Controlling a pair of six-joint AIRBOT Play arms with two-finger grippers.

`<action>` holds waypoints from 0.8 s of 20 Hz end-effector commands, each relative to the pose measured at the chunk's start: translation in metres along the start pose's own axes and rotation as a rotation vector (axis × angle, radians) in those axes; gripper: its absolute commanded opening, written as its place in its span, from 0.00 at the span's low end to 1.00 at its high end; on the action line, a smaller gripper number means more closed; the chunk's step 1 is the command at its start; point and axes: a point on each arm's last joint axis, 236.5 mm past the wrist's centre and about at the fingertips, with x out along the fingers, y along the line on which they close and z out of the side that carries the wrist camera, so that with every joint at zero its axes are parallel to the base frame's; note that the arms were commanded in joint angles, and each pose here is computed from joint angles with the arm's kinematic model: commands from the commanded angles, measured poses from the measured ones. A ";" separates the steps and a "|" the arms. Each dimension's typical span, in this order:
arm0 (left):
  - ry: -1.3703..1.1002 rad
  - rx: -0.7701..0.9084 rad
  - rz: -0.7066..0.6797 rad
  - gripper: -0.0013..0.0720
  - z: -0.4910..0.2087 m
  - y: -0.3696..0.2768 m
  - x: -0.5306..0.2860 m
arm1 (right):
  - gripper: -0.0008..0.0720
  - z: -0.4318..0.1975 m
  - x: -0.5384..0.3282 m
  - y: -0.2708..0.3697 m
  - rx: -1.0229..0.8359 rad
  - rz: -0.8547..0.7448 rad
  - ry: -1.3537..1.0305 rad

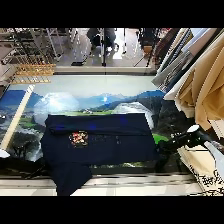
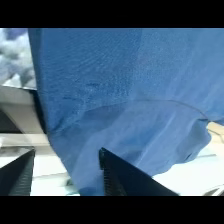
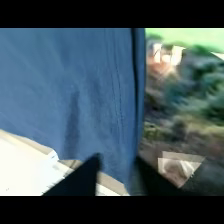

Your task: Fold the clothes and pants, and hang the long-sleeved shirts on hangers.

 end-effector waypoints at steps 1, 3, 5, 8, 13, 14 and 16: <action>-0.028 -0.008 -0.042 0.25 0.003 -0.008 0.006 | 0.17 -0.012 0.010 0.008 -0.045 0.016 0.048; -0.018 0.020 -0.071 0.03 0.000 -0.015 0.002 | 0.05 -0.016 0.000 0.017 -0.071 0.027 0.059; -0.038 0.043 -0.164 0.02 0.008 -0.036 -0.010 | 0.03 -0.014 -0.019 0.034 -0.111 0.038 0.037; -0.199 0.065 -0.367 0.02 0.053 -0.084 -0.062 | 0.03 0.020 -0.062 0.065 -0.140 0.035 -0.123; -0.391 0.066 -0.457 0.02 0.143 -0.113 -0.133 | 0.03 0.116 -0.113 0.088 -0.077 0.001 -0.429; -0.399 0.054 -0.499 0.02 0.160 -0.120 -0.136 | 0.03 0.135 -0.112 0.090 -0.069 -0.008 -0.460; -0.417 0.003 -0.612 0.02 0.199 -0.133 -0.139 | 0.03 0.170 -0.100 0.094 -0.063 -0.015 -0.483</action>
